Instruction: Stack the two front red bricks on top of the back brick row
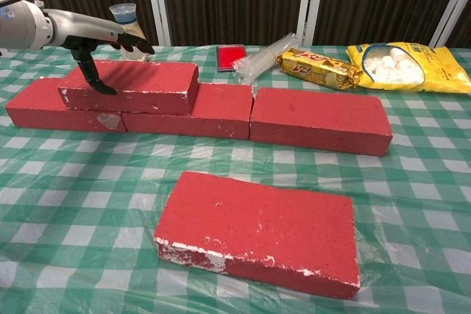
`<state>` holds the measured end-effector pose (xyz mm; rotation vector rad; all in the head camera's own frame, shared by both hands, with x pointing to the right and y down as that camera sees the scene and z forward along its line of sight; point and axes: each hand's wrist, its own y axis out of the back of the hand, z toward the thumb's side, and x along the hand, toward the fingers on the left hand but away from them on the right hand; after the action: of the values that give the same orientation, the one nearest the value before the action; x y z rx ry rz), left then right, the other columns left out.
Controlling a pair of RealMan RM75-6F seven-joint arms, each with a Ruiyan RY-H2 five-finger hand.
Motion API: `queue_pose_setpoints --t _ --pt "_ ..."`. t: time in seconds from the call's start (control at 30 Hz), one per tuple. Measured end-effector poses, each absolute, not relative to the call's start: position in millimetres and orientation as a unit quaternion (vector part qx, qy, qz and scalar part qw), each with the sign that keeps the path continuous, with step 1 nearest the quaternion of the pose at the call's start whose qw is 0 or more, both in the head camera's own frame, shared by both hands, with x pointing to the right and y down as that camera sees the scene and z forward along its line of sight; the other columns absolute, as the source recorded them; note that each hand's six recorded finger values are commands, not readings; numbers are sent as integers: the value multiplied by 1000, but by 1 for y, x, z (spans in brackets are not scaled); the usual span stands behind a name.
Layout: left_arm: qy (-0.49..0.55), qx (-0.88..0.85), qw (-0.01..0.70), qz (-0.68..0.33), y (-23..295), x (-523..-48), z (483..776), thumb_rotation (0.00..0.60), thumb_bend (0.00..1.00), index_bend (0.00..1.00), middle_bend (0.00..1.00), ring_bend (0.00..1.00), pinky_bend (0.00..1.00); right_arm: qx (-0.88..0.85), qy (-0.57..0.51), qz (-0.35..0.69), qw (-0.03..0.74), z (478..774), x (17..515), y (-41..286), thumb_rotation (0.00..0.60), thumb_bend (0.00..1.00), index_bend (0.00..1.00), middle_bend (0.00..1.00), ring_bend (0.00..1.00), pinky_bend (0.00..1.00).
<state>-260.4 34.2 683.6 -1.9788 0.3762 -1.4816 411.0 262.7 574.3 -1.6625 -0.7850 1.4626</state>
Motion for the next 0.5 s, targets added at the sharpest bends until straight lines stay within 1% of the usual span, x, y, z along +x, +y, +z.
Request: queue_pose_setpoints --t 0.17,0.27,0.4,0.5 --pt "162 -748 358 -535 65 -282 653 600 306 0 0 0 48 -692 -328 535 356 577 395 265 600 62 0 0 0 0" --pt "173 -741 371 -532 96 -311 640 600 308 0 0 0 44 -740 -334 489 320 578 370 266 600 62 0 0 0 0" --pt "177 -737 372 -535 133 -339 631 600 311 0 0 0 33 -774 -322 456 298 577 343 268 600 62 0 0 0 0" --pt "177 -730 370 -547 160 -362 631 600 311 0 0 0 29 -789 -306 445 293 576 324 270 600 62 0 0 0 0"
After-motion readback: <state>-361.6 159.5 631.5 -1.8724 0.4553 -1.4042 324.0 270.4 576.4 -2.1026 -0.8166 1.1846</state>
